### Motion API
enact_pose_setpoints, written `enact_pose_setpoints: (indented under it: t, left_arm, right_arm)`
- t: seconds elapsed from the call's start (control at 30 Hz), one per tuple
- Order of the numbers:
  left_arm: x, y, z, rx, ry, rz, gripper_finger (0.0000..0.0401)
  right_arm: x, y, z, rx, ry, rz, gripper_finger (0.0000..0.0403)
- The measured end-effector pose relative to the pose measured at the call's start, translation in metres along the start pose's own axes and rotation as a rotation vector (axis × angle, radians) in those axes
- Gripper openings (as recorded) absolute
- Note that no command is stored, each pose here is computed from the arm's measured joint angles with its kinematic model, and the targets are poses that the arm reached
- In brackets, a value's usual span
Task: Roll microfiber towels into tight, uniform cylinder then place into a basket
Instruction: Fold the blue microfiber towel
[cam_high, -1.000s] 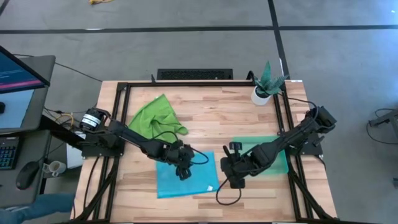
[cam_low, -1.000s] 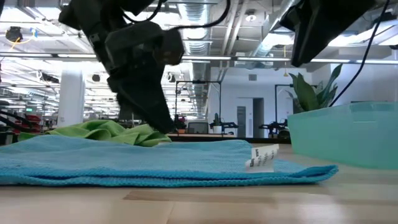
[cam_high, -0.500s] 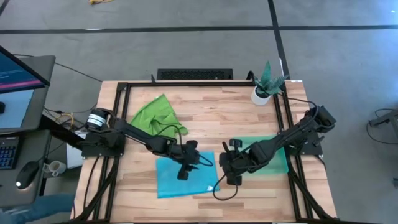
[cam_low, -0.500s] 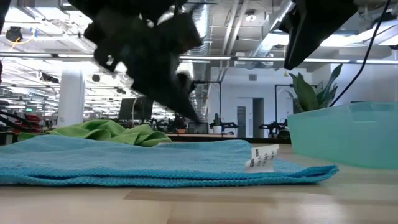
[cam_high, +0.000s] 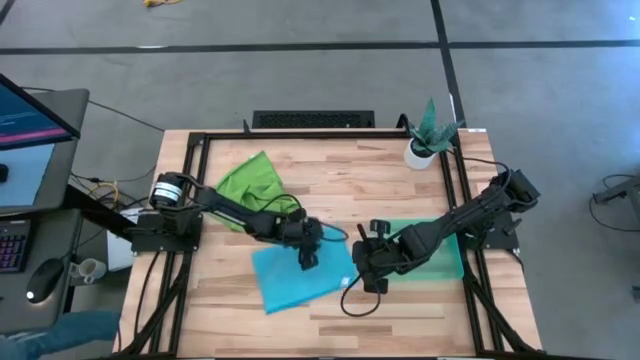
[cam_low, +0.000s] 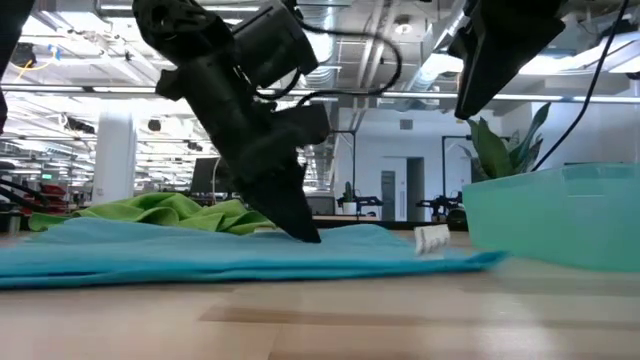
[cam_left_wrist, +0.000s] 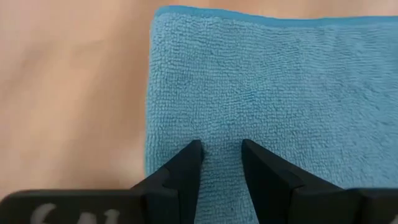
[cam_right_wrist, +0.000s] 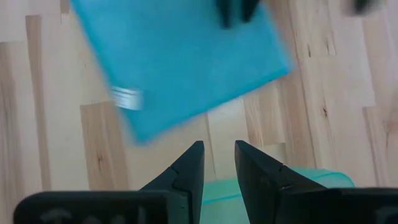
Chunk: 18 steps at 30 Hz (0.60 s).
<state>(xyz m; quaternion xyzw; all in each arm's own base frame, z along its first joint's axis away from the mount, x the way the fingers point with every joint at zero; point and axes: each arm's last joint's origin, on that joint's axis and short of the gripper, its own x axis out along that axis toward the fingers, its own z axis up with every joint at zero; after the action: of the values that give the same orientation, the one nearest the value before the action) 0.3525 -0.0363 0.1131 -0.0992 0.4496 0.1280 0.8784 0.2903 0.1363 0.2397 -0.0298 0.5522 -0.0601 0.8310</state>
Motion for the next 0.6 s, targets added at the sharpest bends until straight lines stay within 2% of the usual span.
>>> enact_pose_setpoints:
  t: [0.13,0.23,0.43,0.53,0.6]
  left_arm:
    - [-0.002,0.011,-0.003,-0.18,-0.028,0.196,0.0114]
    - [-0.01,0.016,-0.002,-0.218,-0.028,0.252,0.0114]
    - [-0.049,0.015,0.012,-0.146,-0.073,0.22,0.0114]
    - [-0.067,0.007,0.008,-0.067,-0.05,0.197,0.0114]
    - [-0.077,-0.005,0.004,0.001,-0.033,0.132,0.0114]
  right_arm:
    - [-0.001,0.002,-0.001,-0.005,-0.004,0.002,0.0111]
    - [-0.001,0.003,-0.002,-0.012,-0.002,0.003,0.0111]
    - [-0.002,0.005,-0.003,-0.005,0.002,0.0,0.0111]
    - [-0.003,0.007,-0.004,0.012,-0.001,0.0,0.0111]
    - [-0.004,0.009,-0.005,0.023,-0.009,-0.009,0.0111]
